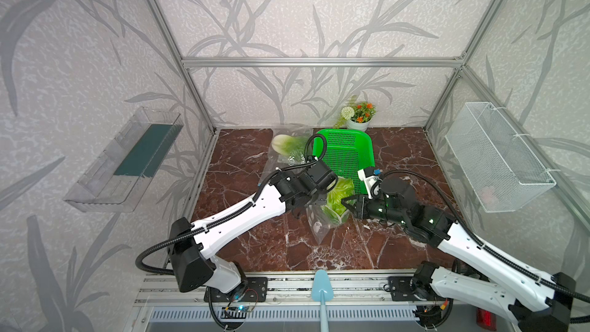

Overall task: Open the zip-top bag and take out the chinese cabbages
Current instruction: Pick up the Chinese cabbage from the zipper food storage bag.

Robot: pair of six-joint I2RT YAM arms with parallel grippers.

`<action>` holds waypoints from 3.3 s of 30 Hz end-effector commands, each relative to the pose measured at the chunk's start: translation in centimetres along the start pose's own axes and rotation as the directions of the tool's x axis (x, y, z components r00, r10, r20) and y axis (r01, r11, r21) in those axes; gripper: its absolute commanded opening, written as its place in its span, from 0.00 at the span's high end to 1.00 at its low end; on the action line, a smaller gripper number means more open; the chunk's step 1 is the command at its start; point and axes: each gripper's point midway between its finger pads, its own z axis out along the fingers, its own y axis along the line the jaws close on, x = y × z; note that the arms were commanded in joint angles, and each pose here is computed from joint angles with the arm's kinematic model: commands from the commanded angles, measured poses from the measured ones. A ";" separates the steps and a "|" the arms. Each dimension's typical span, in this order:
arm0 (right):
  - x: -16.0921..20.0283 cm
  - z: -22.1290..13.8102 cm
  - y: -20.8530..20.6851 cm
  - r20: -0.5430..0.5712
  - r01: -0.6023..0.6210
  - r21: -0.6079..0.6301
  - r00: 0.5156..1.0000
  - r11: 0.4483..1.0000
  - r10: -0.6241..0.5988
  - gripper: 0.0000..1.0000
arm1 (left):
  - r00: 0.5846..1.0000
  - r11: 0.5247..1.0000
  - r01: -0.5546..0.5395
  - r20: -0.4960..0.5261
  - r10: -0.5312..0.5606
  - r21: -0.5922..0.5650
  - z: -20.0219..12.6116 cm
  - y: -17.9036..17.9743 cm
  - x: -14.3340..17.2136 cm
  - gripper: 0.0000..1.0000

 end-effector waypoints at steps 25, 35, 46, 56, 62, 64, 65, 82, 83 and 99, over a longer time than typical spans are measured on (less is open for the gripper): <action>-4.0 -4.7 6.1 0.433 0.375 -0.153 0.857 0.914 -0.279 1.00 | 0.978 0.965 0.208 -0.013 -0.209 0.159 0.1 -0.5 -2.8 1.00; -3.3 -6.0 9.5 0.424 0.465 -0.273 0.844 0.842 -0.329 1.00 | 0.960 0.949 0.280 -0.053 -0.275 0.147 1.2 1.5 -3.9 1.00; -0.5 -6.6 9.6 0.365 0.498 -0.337 0.852 0.799 -0.376 1.00 | 0.956 0.955 0.274 0.074 -0.283 0.115 -0.1 3.3 -7.1 1.00; 0.8 -6.7 10.7 0.332 0.536 -0.402 0.841 0.743 -0.427 1.00 | 0.963 0.955 0.245 0.071 -0.260 0.168 -0.6 2.0 -8.7 1.00; 1.3 -7.2 11.8 0.344 0.567 -0.447 0.823 0.691 -0.452 1.00 | 0.973 0.962 0.208 0.061 -0.221 0.174 -0.5 1.9 -8.8 1.00; 1.6 -7.3 11.9 0.329 0.560 -0.466 0.828 0.685 -0.453 1.00 | 0.974 0.964 0.202 0.066 -0.216 0.170 -0.6 2.2 -9.4 1.00; 1.9 -7.2 11.9 0.319 0.554 -0.476 0.833 0.683 -0.453 1.00 | 0.976 0.966 0.194 0.066 -0.208 0.171 -0.6 2.3 -9.6 1.00; 0.1 -9.3 11.5 0.426 0.645 -0.355 0.756 0.676 -0.497 1.00 | 0.970 0.949 0.235 -0.118 -0.214 0.210 2.7 1.8 -5.6 1.00; -0.2 -9.2 11.2 0.431 0.646 -0.331 0.752 0.688 -0.499 1.00 | 0.967 0.945 0.243 -0.124 -0.220 0.219 2.7 1.7 -5.3 1.00; -4.9 -8.7 8.3 0.605 0.605 -0.070 0.658 0.793 -0.449 1.00 | 0.941 0.868 0.309 0.008 -0.339 0.388 -2.4 2.5 -4.6 1.00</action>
